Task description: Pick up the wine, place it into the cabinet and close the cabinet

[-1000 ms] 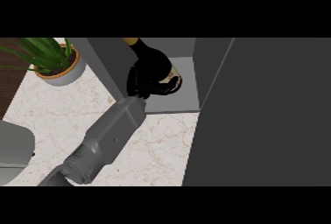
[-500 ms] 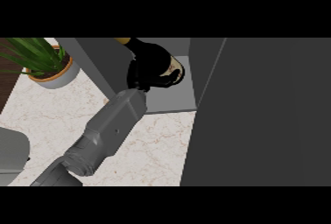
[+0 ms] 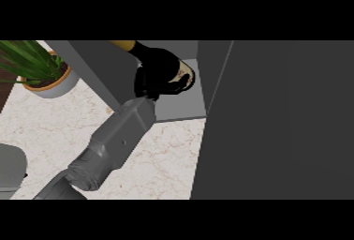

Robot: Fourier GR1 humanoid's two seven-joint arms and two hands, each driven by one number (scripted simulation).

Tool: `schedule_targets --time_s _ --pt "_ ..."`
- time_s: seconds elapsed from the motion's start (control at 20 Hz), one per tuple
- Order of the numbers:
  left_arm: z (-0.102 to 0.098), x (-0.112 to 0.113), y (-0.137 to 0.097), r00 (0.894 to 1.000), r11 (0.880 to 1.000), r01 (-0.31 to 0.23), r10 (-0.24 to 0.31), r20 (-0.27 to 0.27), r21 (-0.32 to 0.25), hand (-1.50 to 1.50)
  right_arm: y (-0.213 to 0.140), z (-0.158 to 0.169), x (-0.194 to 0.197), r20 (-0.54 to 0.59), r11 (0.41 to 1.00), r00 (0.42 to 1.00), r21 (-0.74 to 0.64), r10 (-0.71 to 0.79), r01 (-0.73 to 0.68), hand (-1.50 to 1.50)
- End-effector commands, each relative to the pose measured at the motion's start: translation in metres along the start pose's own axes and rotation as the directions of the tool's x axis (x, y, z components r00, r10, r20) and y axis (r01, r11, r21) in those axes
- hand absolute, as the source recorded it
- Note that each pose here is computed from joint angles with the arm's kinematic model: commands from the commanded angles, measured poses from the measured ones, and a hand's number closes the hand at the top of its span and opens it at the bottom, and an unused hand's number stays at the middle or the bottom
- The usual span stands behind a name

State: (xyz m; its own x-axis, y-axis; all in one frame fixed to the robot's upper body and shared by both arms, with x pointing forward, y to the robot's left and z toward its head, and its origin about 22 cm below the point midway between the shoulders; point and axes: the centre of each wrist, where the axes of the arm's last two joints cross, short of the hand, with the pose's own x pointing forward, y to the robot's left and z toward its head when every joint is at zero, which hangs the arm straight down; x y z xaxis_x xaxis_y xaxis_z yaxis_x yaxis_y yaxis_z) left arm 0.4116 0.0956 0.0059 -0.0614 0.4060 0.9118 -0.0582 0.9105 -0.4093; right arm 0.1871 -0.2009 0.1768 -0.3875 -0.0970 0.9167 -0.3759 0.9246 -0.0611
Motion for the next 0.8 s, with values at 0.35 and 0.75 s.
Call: schedule_targets --time_s 0.35,0.75 --pt "0.022 -0.022 0.006 0.998 0.999 0.043 -0.044 -0.055 -0.01 1.5 -0.001 -0.002 -0.002 -0.021 1.0 1.0 0.03 0.0 0.001 -1.5" --pt "0.022 -0.015 -0.012 0.998 0.996 -0.061 0.063 -0.021 0.066 1.5 0.006 -0.011 0.0 -0.008 0.998 0.999 0.054 -0.036 0.037 -1.5"
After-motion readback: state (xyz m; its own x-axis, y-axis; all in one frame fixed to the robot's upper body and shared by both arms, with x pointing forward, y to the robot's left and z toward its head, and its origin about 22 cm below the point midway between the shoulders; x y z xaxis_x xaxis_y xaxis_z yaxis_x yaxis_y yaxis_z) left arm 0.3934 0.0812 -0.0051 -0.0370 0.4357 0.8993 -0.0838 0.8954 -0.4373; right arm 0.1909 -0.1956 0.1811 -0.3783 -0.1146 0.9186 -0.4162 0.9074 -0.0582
